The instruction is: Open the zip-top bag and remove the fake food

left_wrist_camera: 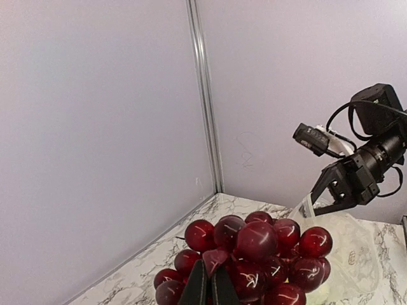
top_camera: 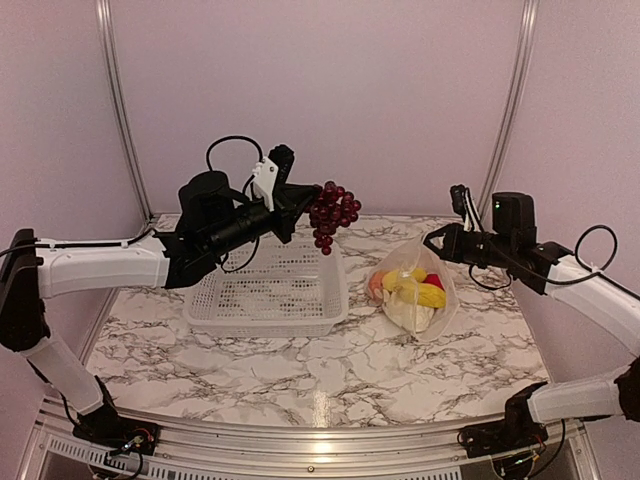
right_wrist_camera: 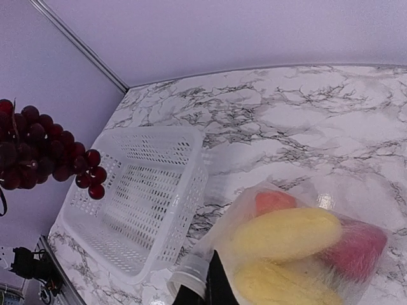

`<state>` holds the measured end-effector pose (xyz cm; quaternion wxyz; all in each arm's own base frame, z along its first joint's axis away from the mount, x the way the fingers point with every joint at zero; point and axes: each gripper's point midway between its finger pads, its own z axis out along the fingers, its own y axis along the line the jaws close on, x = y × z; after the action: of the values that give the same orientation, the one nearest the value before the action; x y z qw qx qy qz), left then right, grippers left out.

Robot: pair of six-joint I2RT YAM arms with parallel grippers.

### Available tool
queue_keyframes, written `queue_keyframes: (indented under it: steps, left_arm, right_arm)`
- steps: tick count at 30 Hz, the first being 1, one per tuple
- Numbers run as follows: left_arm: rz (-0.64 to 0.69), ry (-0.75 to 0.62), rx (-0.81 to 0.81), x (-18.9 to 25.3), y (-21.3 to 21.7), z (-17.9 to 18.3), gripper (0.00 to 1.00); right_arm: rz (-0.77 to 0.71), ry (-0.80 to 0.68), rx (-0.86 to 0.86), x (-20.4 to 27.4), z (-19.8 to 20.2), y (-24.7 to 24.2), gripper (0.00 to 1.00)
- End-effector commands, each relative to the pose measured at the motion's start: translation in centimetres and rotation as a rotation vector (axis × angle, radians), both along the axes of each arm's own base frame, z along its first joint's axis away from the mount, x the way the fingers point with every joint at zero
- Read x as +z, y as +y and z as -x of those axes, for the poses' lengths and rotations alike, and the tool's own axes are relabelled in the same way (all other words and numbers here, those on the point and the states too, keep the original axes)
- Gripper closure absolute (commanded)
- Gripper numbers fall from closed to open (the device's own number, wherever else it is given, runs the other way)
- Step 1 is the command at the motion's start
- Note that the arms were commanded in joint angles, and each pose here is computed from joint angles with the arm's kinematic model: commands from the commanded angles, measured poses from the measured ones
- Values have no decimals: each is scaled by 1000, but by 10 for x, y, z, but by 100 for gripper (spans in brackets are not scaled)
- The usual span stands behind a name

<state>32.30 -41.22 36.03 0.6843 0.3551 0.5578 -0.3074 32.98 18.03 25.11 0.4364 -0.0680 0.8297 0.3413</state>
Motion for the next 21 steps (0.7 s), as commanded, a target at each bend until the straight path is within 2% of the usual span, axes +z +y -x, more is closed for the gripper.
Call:
queue_keyframes:
  steps: [1, 9, 17, 21]
  left_arm:
    - [45, 99, 227, -20, 56, -32, 100]
    - [-73, 355, 546, -113, 149, -75, 100]
    - [-162, 511, 829, -173, 217, -101, 100]
    - [-142, 587, 950, -192, 258, -110, 100]
  right_arm:
    - [-62, -23, 0, 25, -2, 3, 100]
    - [-91, -23, -41, 32, 1, 13, 100]
    - [-83, -21, -24, 32, -6, 32, 100]
    - [-82, -24, -26, 33, -13, 37, 100]
